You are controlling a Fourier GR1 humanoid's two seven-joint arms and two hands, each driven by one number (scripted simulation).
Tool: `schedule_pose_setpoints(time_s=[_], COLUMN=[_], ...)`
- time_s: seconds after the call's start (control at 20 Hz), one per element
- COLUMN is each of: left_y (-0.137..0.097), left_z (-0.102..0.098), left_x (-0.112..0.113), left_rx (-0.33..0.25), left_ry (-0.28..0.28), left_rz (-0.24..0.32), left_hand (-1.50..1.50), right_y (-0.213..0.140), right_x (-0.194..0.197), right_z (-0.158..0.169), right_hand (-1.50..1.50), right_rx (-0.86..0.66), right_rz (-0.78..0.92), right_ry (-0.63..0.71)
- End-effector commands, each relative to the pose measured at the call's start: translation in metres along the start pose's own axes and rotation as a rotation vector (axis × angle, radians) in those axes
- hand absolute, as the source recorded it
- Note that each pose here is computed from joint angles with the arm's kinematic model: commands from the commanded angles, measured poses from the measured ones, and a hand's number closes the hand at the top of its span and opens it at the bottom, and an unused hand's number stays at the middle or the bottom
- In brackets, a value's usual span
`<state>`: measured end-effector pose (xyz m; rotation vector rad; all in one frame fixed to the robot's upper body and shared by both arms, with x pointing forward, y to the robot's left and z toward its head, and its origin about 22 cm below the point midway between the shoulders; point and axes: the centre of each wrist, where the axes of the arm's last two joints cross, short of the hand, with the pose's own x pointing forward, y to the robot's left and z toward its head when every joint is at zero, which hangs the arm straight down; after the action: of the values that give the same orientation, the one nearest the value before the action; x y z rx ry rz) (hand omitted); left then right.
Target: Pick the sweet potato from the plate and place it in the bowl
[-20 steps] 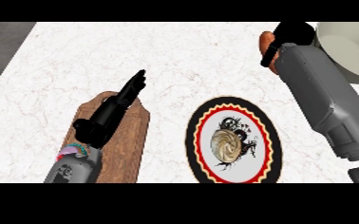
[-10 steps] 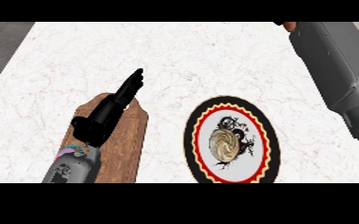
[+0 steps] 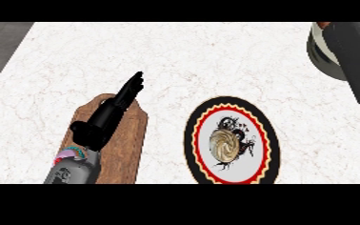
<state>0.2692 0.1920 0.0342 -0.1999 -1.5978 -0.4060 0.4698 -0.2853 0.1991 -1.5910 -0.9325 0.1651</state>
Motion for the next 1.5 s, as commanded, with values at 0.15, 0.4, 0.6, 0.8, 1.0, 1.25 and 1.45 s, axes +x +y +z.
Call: schedule_pose_setpoints(time_s=[0.15, 0.4, 0.6, 0.8, 1.0, 1.25, 1.45], left_y=[-0.008, 0.003, -0.008, -0.005, -0.002, -0.008, 0.002], left_z=[-0.008, 0.006, 0.003, 0.007, 0.007, -0.003, -0.002], left_x=[0.004, 0.000, -0.001, -0.001, 0.005, -0.001, -0.008], left_rx=[-0.003, -0.013, -0.007, -0.008, 0.000, -0.008, -0.009], left_ry=[-0.006, -0.010, -0.009, -0.004, -0.019, -0.014, -0.001], left_rz=[-0.005, -0.022, -0.005, 0.000, -0.009, -0.002, 0.013], left_hand=[0.00, 0.00, 0.00, 0.00, 0.00, 0.00, 0.00], right_y=[0.019, 0.008, 0.004, 0.013, 0.015, -0.010, -0.005], right_x=[-0.052, -0.104, -0.120, -0.138, -0.147, -0.139, -0.152], right_z=[-0.021, -0.054, -0.063, -0.061, -0.062, -0.075, -0.075], right_hand=[1.50, 1.50, 1.50, -1.50, -1.50, -1.50, -1.50], right_rx=[-0.155, -0.051, 0.226, 0.286, 0.231, 0.073, -0.077], right_rz=[0.105, 0.190, 0.080, -0.051, -0.111, -0.251, -0.375], right_ry=[0.017, 0.102, 0.215, 0.203, 0.103, 0.143, 0.227])
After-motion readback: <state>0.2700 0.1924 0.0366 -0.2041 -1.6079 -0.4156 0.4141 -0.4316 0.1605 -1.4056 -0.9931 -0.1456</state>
